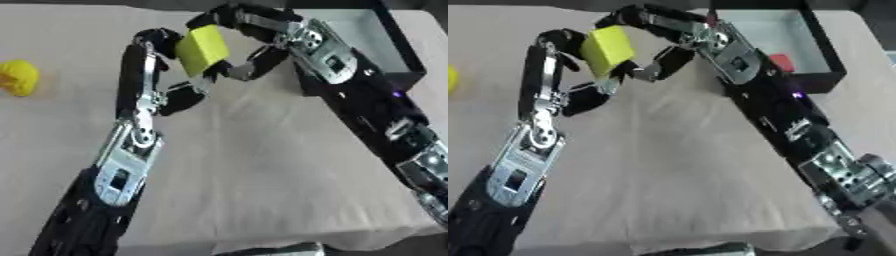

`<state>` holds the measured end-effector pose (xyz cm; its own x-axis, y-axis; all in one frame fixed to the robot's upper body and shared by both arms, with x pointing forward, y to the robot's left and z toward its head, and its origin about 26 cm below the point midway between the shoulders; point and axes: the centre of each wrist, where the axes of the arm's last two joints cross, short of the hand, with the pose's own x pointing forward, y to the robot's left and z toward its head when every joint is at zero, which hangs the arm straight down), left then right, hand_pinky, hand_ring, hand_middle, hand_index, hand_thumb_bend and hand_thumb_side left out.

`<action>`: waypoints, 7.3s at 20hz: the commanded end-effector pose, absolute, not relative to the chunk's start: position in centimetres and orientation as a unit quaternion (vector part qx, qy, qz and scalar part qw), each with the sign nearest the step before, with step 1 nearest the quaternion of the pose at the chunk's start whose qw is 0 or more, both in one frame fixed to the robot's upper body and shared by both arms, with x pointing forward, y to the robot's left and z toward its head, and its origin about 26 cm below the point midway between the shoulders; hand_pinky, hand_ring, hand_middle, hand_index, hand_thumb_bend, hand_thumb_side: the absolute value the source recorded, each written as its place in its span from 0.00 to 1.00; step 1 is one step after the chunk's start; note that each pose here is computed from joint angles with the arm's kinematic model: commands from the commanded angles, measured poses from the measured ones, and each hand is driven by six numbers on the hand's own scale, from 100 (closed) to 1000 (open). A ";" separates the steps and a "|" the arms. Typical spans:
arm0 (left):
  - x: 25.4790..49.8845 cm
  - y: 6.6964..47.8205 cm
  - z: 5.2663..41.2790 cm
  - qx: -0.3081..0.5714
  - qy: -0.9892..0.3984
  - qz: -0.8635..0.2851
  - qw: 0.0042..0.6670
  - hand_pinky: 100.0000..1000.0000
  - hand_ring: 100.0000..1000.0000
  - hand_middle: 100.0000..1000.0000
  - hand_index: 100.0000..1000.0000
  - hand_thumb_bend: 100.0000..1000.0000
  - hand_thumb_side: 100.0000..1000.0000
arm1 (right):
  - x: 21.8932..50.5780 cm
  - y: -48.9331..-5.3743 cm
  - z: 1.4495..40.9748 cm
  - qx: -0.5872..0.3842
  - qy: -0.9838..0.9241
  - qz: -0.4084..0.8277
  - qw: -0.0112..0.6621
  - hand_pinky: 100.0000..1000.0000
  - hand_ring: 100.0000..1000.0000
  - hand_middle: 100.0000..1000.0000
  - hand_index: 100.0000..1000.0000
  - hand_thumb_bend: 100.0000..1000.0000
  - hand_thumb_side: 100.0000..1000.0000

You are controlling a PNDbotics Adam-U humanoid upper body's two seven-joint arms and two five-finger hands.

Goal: Pick up the objects with one hand, pass them to the other hand, and then place them into the box on the other side of the table.

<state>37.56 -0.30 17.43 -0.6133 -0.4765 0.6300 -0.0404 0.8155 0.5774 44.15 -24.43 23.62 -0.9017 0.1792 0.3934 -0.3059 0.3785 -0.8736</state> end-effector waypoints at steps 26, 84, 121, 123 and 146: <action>38.2 -0.1 16.4 0.247 -0.820 -0.266 0.442 0.55 0.71 0.64 0.74 0.67 0.48 | 43.9 -27.1 26.6 0.038 -0.762 0.638 0.105 0.97 0.88 0.55 0.48 0.00 0.02; 37.7 1.8 17.2 0.253 -0.833 -0.281 0.404 0.59 0.73 0.68 0.73 0.61 0.48 | 42.2 -47.6 23.0 -0.331 -0.747 0.448 0.362 1.00 1.00 1.00 1.00 0.00 0.14; 47.8 22.9 26.5 0.396 -0.535 -0.332 0.668 0.75 0.82 0.75 0.78 0.71 0.30 | 36.1 -51.2 30.9 -0.178 -0.866 0.272 0.379 1.00 1.00 1.00 1.00 0.00 0.41; 48.2 23.9 27.1 0.396 -0.514 -0.350 0.676 0.76 0.82 0.75 0.79 0.74 0.30 | 35.8 -51.6 30.9 -0.180 -0.865 0.268 0.384 1.00 1.00 1.00 1.00 0.00 0.40; 50.0 29.8 26.6 0.393 -0.342 -0.404 0.752 0.80 0.84 0.75 0.80 0.65 0.00 | 35.4 -53.5 28.2 -0.219 -0.842 0.258 0.420 1.00 1.00 1.00 1.00 0.00 0.38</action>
<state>50.16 28.65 24.62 0.3766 -0.9086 0.1807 0.3613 0.3237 0.8745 36.24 -52.70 26.30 -0.5469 0.5497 0.6315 0.1133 0.7959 -0.5947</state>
